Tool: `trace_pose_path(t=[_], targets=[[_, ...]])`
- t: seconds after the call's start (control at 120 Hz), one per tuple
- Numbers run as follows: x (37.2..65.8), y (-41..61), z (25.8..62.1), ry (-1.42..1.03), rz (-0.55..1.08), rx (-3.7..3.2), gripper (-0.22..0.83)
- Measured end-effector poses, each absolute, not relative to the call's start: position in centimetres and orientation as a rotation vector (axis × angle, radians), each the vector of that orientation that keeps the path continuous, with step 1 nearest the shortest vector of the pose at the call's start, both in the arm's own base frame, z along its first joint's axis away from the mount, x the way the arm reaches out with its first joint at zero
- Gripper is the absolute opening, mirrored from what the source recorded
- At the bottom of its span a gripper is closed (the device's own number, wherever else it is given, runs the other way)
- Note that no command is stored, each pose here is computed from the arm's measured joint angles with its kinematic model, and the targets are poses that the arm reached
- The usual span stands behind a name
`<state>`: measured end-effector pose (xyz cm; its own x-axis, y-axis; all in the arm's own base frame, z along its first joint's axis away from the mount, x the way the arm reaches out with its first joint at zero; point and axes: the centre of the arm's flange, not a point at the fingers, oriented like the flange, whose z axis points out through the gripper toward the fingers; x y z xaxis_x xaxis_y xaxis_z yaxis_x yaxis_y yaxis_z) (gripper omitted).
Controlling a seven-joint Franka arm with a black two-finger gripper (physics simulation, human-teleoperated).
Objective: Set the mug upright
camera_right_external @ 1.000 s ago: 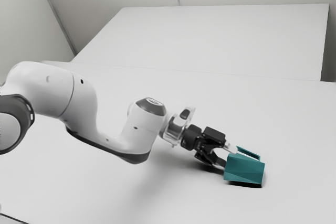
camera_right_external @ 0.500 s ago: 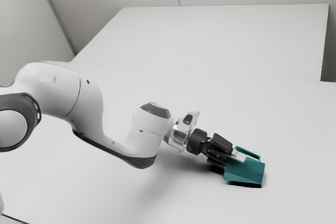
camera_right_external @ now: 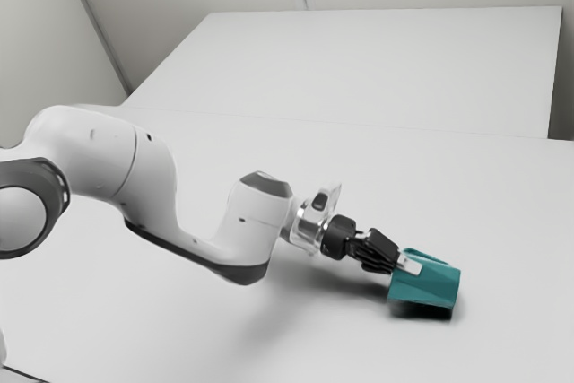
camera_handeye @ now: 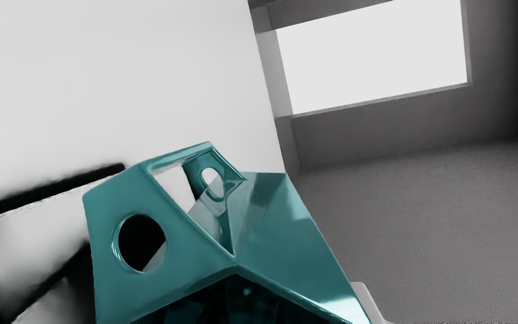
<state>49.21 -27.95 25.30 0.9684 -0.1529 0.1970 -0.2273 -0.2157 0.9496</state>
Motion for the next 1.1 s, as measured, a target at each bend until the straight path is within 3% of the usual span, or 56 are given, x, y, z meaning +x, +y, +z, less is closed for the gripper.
trace_pose_path(t=[0.383,0.658,0.858,1.1], targets=[[52.3,-22.9,35.0,-0.636,0.265,2.033,-0.16],[54.8,-13.9,39.5,-0.935,0.254,2.536,-0.17],[54.9,-11.1,40.4,-1.024,0.163,2.843,-0.17],[54.8,-9.4,39.4,-0.842,0.09,3.013,-0.17]])
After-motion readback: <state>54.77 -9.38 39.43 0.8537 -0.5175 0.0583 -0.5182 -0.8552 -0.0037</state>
